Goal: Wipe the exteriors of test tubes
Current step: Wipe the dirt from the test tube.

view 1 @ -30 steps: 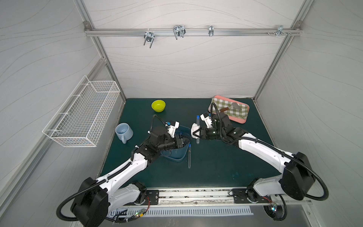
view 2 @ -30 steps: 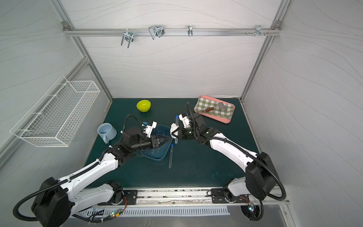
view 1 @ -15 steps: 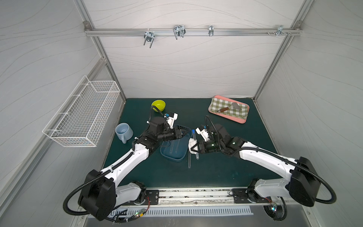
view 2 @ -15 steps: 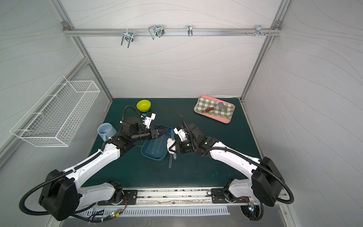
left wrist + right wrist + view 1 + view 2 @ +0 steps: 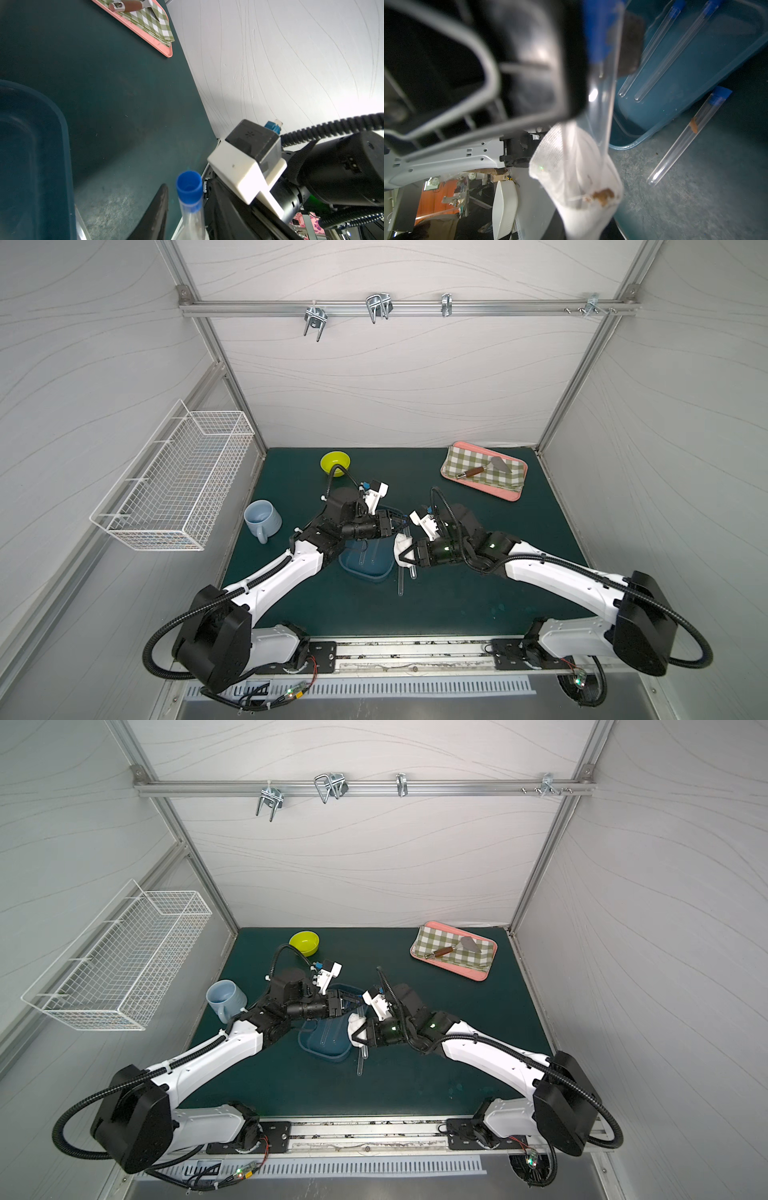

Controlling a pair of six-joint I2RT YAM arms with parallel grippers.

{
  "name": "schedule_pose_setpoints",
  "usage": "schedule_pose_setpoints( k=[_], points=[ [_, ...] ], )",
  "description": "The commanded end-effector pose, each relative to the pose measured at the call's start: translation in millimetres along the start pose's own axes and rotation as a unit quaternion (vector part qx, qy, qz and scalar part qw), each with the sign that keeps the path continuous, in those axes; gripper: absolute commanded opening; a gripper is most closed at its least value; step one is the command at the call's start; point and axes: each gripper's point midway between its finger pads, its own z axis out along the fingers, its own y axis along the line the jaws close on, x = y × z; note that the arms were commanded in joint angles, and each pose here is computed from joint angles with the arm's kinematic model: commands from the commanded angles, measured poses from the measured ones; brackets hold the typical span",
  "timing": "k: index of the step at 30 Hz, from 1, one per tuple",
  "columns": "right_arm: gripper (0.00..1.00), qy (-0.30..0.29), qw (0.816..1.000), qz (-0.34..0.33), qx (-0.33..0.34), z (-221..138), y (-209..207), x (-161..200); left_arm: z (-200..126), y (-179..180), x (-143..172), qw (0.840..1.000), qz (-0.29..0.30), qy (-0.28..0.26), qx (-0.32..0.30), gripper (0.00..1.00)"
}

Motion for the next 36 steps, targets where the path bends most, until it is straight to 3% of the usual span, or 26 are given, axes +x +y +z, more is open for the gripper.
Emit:
schedule_pose_setpoints(
  k=[1,11,18,24,36],
  points=[
    [0.18,-0.01,1.0,-0.009,-0.013,-0.5,12.8,-7.8,3.0,-22.0,-14.0,0.999,0.032,-0.012,0.032,0.31],
    [0.19,-0.01,1.0,-0.007,-0.011,0.7,13.5,-5.6,4.4,-18.0,-17.7,0.999,0.026,-0.023,0.024,0.08],
    [0.22,-0.059,0.998,-0.015,-0.021,-13.2,21.6,-42.5,1.5,-15.2,-13.5,0.999,0.016,-0.027,0.023,0.06],
    [0.24,-0.053,0.998,-0.026,-0.025,-8.4,22.1,-57.4,-1.4,-19.7,-15.7,0.999,0.011,-0.035,0.028,0.06],
    [0.2,-0.01,1.0,0.012,-0.01,-0.7,9.5,8.9,-5.3,-16.9,-26.4,0.999,0.009,-0.046,0.023,0.06]
  ],
)
